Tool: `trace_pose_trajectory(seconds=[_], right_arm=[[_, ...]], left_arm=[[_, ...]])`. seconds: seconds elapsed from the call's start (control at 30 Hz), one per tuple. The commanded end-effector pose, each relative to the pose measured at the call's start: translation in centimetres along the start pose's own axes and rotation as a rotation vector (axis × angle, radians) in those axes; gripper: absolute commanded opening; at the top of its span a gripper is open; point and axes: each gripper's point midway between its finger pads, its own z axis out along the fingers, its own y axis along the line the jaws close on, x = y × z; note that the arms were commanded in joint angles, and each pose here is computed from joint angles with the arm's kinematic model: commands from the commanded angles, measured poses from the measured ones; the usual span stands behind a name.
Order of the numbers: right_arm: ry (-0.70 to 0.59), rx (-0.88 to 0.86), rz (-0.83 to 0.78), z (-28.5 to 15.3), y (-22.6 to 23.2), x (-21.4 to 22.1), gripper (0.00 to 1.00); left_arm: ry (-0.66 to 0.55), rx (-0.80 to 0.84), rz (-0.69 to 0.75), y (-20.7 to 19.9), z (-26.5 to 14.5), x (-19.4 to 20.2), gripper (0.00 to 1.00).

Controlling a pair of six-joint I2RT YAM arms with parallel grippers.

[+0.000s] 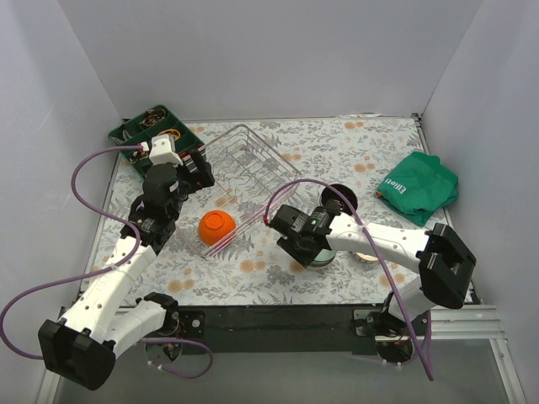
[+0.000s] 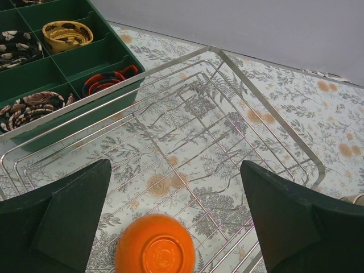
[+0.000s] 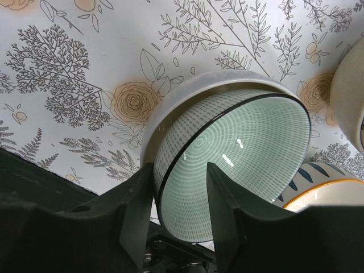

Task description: Unload the bowls from the dish rack

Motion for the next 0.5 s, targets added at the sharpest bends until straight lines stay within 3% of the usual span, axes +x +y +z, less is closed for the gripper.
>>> trace_pose_trajectory(seconds=[0.0,0.2,0.47], right_arm=[[-0.033,0.011,0.022,-2.1,-0.1,-1.2,0.51],[-0.065,-0.028,0.030,-3.1,0.4,-1.9,0.55],[-0.061,-0.073,0.043,-3.3,1.1,-1.4,0.53]], left_arm=[[-0.017,-0.021,0.015,0.6,-0.3,-0.4,0.98],[-0.013,-0.019,0.018,0.6,-0.3,-0.3,0.98],[-0.008,-0.017,0.021,0.6,-0.1,-0.2,0.98]])
